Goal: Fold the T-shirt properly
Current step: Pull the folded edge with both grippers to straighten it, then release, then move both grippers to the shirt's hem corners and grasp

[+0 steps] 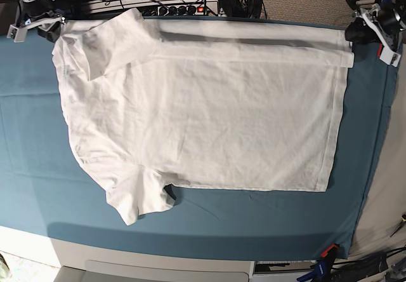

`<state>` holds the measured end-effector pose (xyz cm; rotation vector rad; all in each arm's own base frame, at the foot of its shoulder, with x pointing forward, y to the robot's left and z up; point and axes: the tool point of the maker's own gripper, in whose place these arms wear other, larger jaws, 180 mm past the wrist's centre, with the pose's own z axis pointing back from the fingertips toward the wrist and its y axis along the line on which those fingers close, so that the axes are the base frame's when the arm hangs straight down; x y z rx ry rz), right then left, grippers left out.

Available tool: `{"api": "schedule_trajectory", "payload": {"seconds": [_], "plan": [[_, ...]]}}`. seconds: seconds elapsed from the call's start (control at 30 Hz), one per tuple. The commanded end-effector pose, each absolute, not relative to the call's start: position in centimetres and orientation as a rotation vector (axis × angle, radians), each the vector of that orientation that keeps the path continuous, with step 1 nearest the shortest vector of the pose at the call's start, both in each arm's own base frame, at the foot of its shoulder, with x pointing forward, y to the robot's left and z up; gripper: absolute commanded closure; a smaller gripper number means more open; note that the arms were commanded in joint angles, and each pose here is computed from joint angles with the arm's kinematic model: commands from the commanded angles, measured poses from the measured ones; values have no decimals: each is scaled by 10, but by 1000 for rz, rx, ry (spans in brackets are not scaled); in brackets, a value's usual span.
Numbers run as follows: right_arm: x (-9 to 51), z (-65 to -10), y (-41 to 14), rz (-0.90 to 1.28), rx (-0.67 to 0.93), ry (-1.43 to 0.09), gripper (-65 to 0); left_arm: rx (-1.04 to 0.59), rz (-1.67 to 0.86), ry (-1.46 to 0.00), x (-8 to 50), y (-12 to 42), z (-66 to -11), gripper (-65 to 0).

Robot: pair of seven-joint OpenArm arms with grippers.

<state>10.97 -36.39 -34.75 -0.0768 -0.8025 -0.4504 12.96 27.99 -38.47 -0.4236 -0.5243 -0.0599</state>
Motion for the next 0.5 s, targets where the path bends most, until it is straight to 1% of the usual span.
{"api": "schedule_trajectory", "payload": {"seconds": [0.0, 0.13, 0.23, 0.33, 0.47], "plan": [[112, -332, -375, -439, -114, -850, -211, -406, -87, -567, 137, 286, -370, -239], [109, -312, -391, -452, -177, -904, -211, -351, -118, -635, 146, 296, -344, -239], [119, -285, -396, -420, -224, -982, -211, -319, -147, -681, 155, 296, -325, -238], [146, -251, -395, -341, -273, -1078, -211, -300, -184, -722, 167, 286, -309, -238], [190, -207, -396, -246, -347, -1209, -211, -249, -274, -825, 197, 275, -277, -230]]}}
